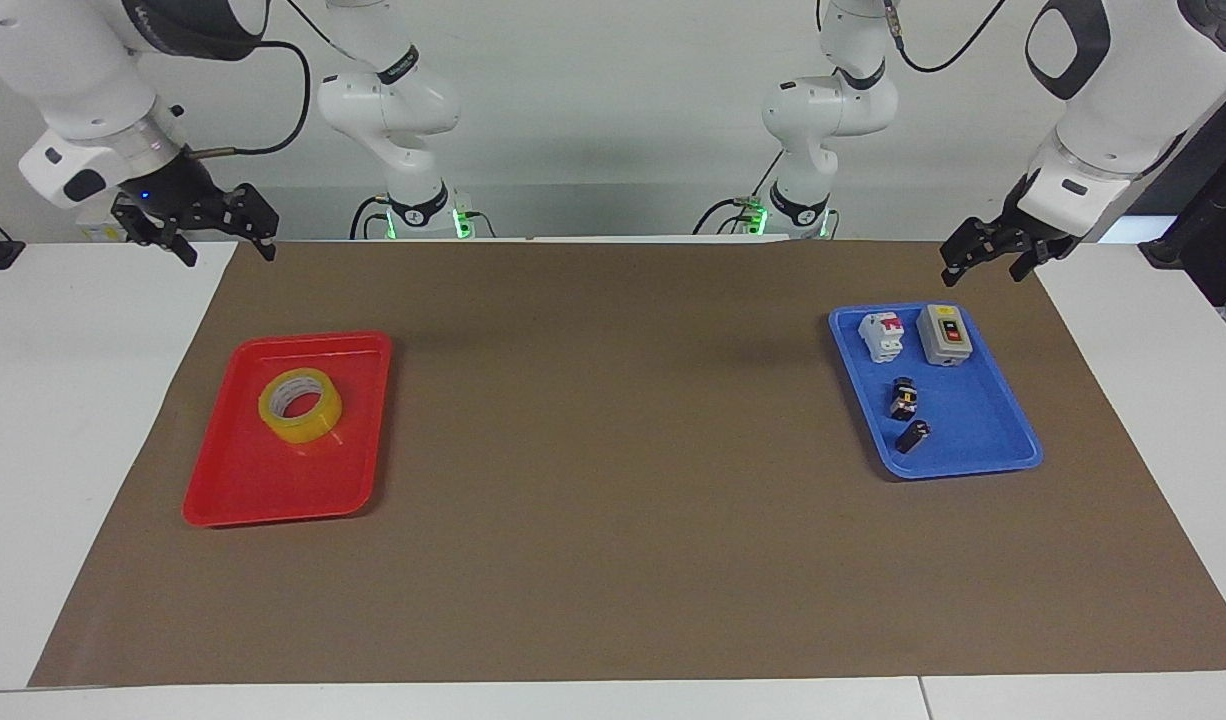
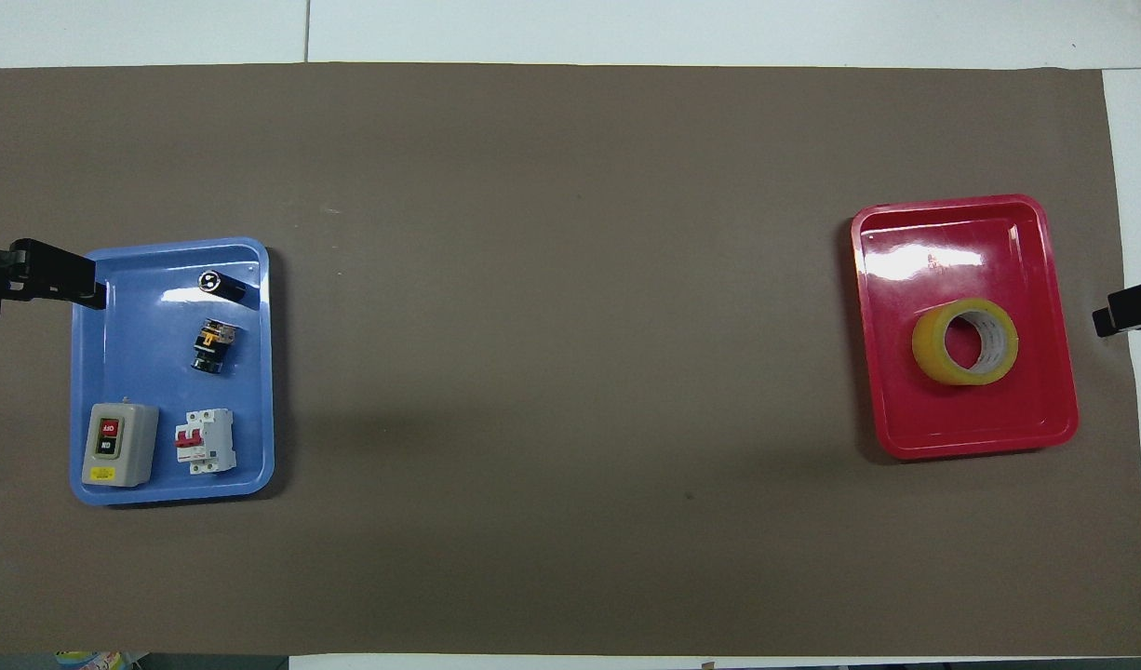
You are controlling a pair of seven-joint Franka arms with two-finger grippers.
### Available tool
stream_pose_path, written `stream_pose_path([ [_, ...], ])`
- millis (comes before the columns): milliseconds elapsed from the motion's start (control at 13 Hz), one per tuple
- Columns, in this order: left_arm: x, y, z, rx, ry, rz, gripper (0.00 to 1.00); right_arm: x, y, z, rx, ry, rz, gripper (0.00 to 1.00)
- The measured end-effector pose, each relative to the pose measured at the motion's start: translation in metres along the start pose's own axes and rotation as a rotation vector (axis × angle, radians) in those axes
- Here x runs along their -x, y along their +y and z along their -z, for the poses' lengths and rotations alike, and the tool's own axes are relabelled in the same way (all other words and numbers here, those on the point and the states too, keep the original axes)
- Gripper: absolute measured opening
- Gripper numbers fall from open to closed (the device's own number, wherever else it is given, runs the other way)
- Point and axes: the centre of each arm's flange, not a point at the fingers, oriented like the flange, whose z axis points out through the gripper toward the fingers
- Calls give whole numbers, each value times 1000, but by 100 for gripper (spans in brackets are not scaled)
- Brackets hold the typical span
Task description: Place and move tape with both arms
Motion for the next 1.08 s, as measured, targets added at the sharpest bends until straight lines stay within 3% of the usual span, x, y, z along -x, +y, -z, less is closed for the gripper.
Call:
stream_pose_path([
  [154,0,0,0,0,0,0,100,1,-16,13,29,16,-5,100],
  [1077,0,0,0,0,0,0,100,-8,-6,-4,26,18,-72,100],
])
